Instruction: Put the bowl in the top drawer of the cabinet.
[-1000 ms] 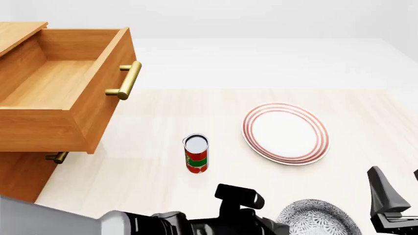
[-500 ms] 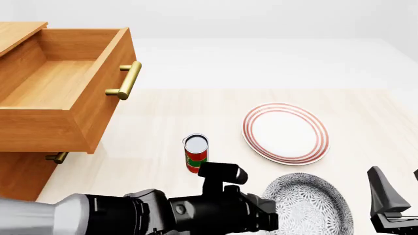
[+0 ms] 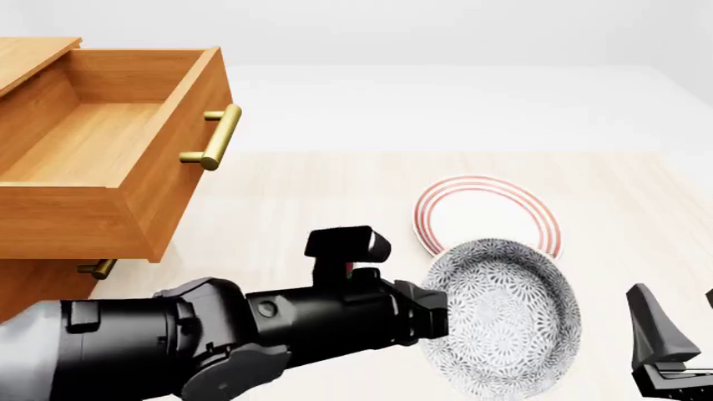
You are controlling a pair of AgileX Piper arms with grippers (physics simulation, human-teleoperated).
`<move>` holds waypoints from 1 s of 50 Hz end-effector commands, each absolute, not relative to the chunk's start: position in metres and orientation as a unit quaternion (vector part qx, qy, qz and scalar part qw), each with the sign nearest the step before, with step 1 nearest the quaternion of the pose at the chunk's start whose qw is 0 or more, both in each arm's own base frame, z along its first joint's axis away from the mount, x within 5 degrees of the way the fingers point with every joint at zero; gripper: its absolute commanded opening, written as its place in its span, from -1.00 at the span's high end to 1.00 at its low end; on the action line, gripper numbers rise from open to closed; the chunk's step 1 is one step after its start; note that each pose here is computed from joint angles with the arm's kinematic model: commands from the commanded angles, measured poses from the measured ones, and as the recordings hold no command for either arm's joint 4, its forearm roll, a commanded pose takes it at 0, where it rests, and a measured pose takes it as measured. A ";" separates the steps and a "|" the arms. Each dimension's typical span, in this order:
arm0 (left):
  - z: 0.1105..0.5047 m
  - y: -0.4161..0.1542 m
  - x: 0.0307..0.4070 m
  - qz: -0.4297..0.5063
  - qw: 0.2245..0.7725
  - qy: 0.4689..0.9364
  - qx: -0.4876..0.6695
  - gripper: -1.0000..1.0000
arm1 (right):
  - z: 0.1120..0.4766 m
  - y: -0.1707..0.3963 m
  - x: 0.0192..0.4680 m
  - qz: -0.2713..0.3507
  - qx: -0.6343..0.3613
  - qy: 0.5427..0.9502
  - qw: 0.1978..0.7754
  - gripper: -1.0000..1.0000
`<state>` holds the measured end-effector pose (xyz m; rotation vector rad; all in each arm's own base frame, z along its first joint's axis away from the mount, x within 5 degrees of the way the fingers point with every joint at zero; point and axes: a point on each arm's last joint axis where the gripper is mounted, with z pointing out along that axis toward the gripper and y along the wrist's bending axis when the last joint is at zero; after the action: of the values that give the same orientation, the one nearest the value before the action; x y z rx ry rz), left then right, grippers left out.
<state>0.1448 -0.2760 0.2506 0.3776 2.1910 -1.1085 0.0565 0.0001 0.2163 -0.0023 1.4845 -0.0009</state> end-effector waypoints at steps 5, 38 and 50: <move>0.291 -0.259 0.152 -0.430 0.353 0.821 0.130 1.00 | 0.216 0.000 0.056 0.000 -0.001 0.676 0.737 -1.00; 0.351 -0.235 0.155 -0.419 0.378 0.817 0.125 1.00 | 0.216 0.000 0.056 0.000 -0.001 0.676 0.737 -1.00; 0.367 -0.226 0.156 -0.416 0.387 0.814 0.119 1.00 | 0.216 0.000 0.056 0.000 -0.001 0.676 0.737 -1.00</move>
<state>0.1556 -0.2335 0.3505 0.3244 2.0896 -1.0526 0.0565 0.0001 0.2163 -0.0023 1.4846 -0.0009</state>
